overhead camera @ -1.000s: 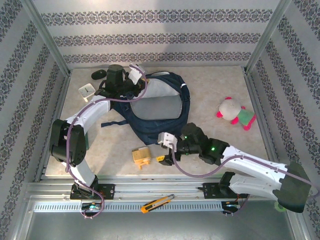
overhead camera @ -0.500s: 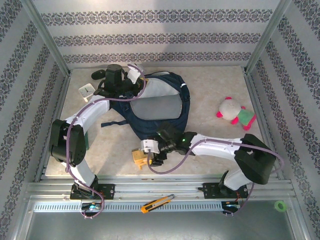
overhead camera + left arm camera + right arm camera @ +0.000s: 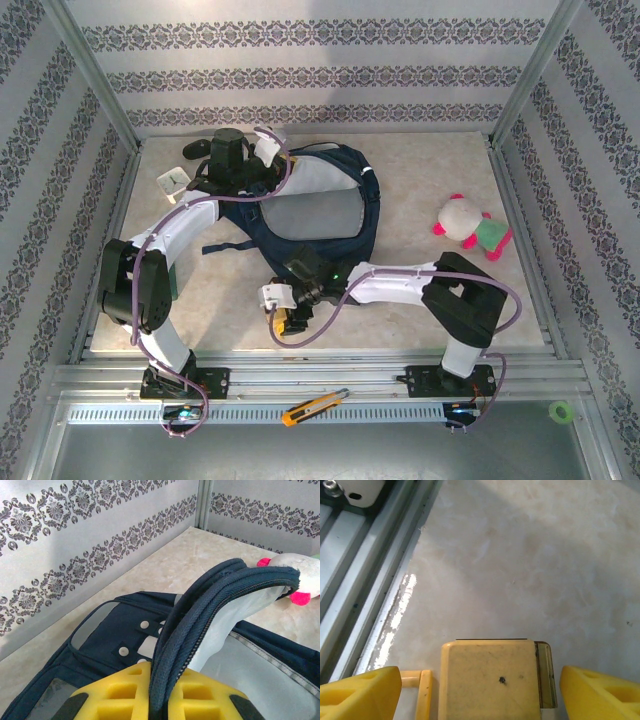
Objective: Pack books, pencil case, and school supplies into a backpack
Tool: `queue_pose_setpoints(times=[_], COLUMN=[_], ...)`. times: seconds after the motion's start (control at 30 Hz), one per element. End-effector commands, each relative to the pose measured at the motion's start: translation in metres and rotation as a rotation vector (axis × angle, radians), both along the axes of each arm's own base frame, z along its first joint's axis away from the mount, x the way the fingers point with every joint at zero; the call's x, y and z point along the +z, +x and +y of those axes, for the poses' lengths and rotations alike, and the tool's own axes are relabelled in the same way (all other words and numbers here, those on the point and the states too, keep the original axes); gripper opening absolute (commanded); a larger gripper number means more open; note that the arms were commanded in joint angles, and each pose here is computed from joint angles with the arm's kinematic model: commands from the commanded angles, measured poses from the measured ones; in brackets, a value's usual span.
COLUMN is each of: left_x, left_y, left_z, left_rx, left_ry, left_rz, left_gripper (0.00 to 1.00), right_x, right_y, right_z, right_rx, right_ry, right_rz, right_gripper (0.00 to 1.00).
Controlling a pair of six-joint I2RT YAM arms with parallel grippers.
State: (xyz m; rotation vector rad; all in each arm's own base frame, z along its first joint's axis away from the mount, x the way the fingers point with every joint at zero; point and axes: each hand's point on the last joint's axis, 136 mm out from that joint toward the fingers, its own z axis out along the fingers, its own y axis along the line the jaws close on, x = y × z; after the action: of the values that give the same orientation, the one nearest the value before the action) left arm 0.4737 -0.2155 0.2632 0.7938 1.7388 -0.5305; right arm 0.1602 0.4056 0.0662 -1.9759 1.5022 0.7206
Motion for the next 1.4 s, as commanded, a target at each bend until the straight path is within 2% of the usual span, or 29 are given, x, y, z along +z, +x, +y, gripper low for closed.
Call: queue_pose_setpoints(times=[0.0,0.37,0.63,0.77,1.03,1.2,1.37], left_x=[0.032,0.027,0.027,0.026,0.026,0.025,0.027], left_y=[0.002,0.001,0.000,-0.002,-0.005,-0.007,-0.008], left_z=[0.004,0.004,0.004,0.005,0.005,0.006,0.008], left_rx=[0.005,0.000,0.001,0.002,0.002,0.007,0.015], left_ry=[-0.058,-0.056,-0.058,-0.058,-0.062,-0.067,-0.073], left_rz=[-0.093,-0.091,-0.092,-0.092,-0.093,-0.090,-0.092], left_gripper=[0.00,0.00,0.00,0.00,0.00,0.00,0.00], right_x=[-0.001,-0.022,-0.033,-0.036,-0.038,-0.016,0.023], right_y=[0.002,0.008,0.010,0.012,0.011,0.007,0.002], right_z=[0.009,0.012,0.012,0.012,0.007,0.007,0.000], right_rx=[0.023,0.018,0.005,-0.002,0.002,0.014,0.013], right_ry=[-0.007,-0.077,-0.113,-0.133,-0.164,-0.134,-0.086], right_rz=[-0.026,-0.007,0.014,0.008,0.015,0.013,0.001], right_gripper=[0.82,0.81,0.77,0.72,0.71,0.65,0.60])
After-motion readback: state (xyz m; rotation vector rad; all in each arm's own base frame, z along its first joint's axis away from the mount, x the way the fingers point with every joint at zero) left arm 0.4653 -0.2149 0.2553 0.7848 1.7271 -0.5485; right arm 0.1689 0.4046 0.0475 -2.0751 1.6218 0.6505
